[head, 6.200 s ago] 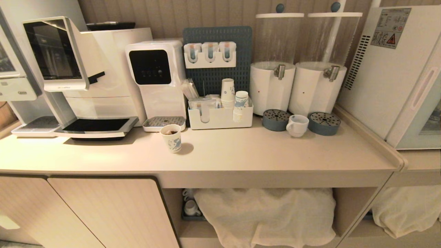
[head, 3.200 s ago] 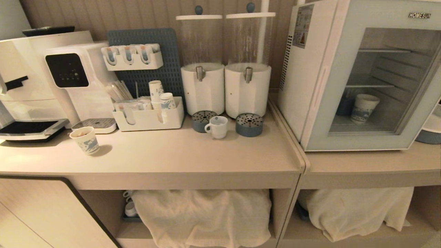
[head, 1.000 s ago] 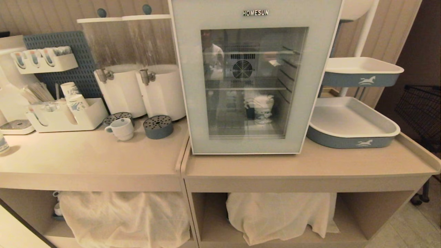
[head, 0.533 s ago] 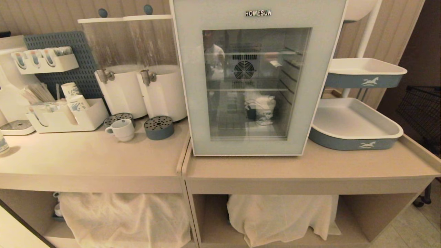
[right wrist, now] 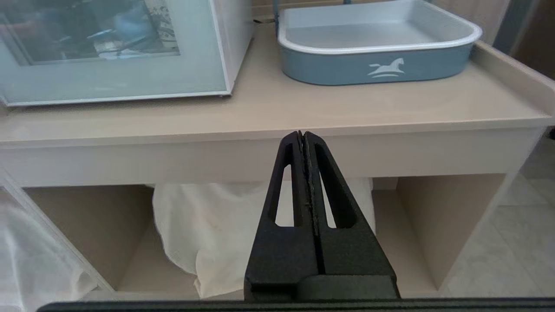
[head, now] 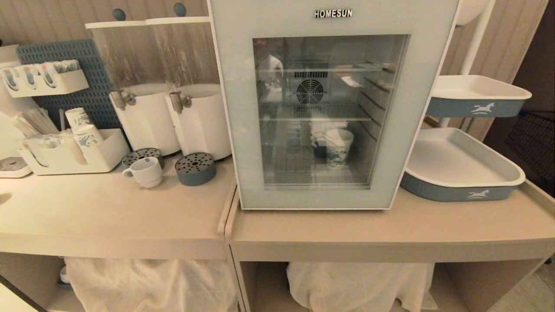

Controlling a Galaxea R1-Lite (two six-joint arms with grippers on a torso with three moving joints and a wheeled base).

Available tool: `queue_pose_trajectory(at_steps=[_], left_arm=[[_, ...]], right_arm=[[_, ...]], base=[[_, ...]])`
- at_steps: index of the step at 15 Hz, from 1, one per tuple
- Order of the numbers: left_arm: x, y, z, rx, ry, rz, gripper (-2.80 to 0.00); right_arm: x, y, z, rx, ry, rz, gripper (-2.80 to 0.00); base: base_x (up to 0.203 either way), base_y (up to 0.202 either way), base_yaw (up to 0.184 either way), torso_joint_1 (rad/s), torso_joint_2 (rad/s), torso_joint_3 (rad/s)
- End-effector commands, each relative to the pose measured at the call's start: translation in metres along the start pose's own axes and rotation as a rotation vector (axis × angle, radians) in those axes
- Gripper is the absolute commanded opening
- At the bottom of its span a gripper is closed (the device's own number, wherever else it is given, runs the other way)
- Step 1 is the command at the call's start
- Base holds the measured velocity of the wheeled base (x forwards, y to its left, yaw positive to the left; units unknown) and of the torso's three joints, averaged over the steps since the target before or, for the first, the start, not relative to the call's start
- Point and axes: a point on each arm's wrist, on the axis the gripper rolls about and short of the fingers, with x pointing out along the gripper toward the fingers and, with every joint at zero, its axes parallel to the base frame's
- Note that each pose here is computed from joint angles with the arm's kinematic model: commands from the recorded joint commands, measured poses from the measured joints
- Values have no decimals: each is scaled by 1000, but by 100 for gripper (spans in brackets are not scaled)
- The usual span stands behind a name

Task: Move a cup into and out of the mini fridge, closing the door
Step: Open the freezer door

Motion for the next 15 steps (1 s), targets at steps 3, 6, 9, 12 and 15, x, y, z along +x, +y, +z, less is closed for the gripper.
queue_pose_trajectory(at_steps=[3,6,9,12,15], left_arm=[[-2,0,7,28,-18,1,-280],[-26,2,70,31,-97,10,-280],[-79,10,193,-22,-230,-40,-280],[-114,53,299,-111,-316,-263,-280],[-50,56,361,-132,-213,-419,-280]], right_arm=[[1,0,-4,0,15,-1,-280],[1,0,-4,0,15,-1,-280],[1,0,-4,0,15,-1,-280],[1,0,-4,0,15,-1,-280],[1,0,-4,0,15,-1,-280]], base=[[0,0,0,0,0,0],[0,0,0,0,0,0],[0,0,0,0,0,0],[0,0,0,0,0,0],[0,0,0,0,0,0]])
